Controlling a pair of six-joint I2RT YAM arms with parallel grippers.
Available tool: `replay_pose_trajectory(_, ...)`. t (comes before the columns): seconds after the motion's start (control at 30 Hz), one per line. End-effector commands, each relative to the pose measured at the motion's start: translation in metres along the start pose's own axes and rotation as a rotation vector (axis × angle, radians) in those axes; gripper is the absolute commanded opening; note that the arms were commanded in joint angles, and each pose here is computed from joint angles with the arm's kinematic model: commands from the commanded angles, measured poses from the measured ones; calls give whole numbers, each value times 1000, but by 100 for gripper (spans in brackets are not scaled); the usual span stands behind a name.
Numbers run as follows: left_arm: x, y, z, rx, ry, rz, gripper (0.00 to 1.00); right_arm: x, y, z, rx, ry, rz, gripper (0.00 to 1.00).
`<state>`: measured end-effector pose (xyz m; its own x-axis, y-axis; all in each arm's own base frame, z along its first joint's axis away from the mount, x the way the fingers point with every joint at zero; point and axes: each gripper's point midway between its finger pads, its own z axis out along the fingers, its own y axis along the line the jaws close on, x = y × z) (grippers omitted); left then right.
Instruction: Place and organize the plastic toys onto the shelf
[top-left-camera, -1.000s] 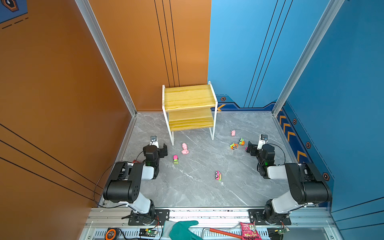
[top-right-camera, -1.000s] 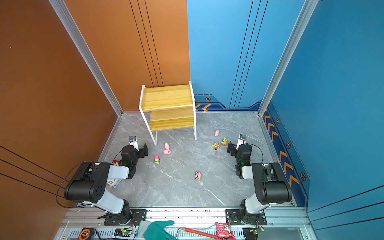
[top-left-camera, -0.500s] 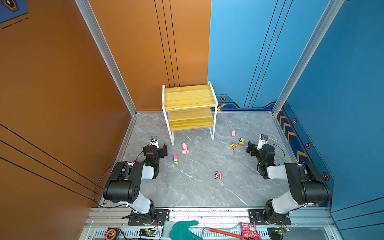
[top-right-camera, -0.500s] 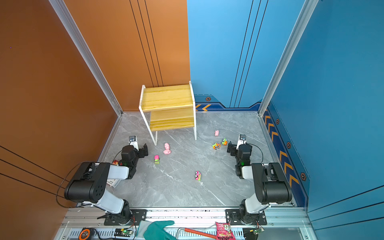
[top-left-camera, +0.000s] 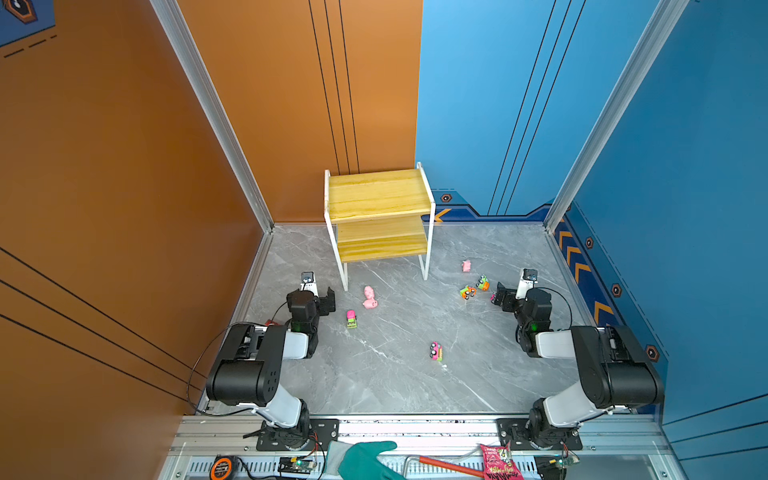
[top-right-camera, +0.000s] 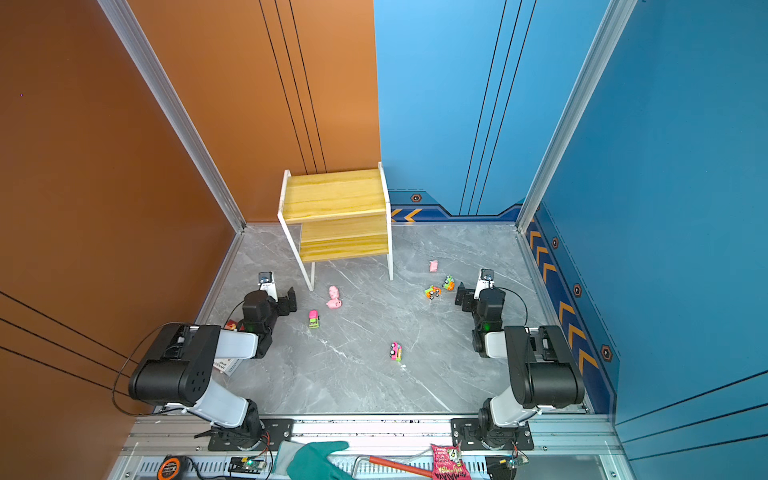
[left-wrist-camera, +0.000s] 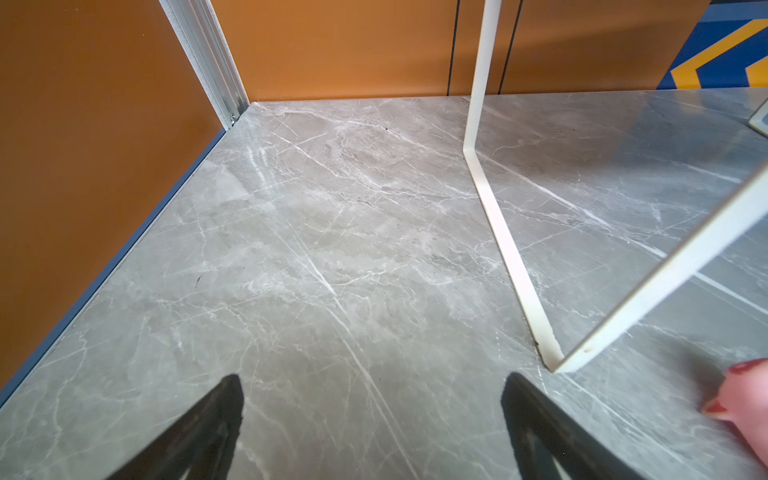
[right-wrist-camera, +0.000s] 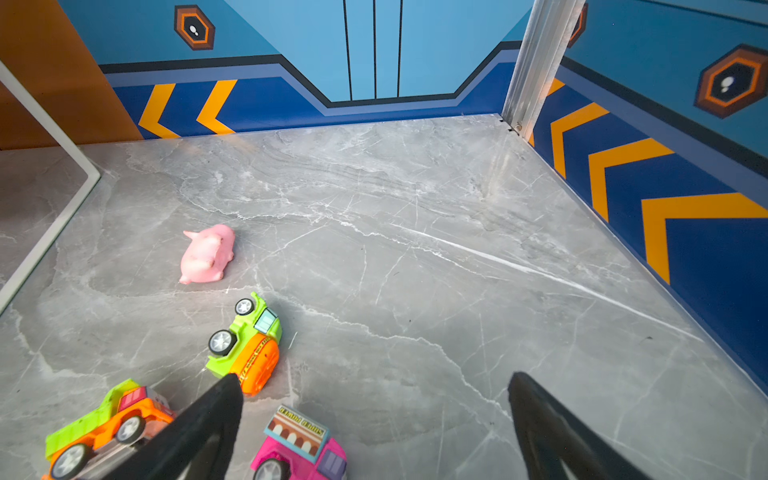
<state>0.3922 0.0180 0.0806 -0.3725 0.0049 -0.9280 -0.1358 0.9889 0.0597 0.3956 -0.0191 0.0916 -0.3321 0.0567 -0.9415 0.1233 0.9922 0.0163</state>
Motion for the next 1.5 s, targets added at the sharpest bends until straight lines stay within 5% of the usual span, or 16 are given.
replay_pose_trajectory(0.0,-14,2,-1,-4,-35,-6,98,-5,-1,-4,11,-20,22,100)
replay_pose_trajectory(0.27,-38,29,-20,-176,60,-80,98,-63,-17,-34,90,-49,140,97)
replay_pose_trajectory(0.43,-71,28,-30,-164,88,-293,99,-99,14,-27,-9,-17,321,94)
replay_pose_trajectory(0.83,-141,34,12,98,169,-833,95,-154,148,22,-486,129,688,90)
replay_pose_trajectory(1.13,-172,14,57,286,193,-1000,87,-162,176,40,-592,172,832,86)
replay_pose_trajectory(1.47,-185,-41,105,413,237,-1029,51,-140,174,29,-573,229,798,82)
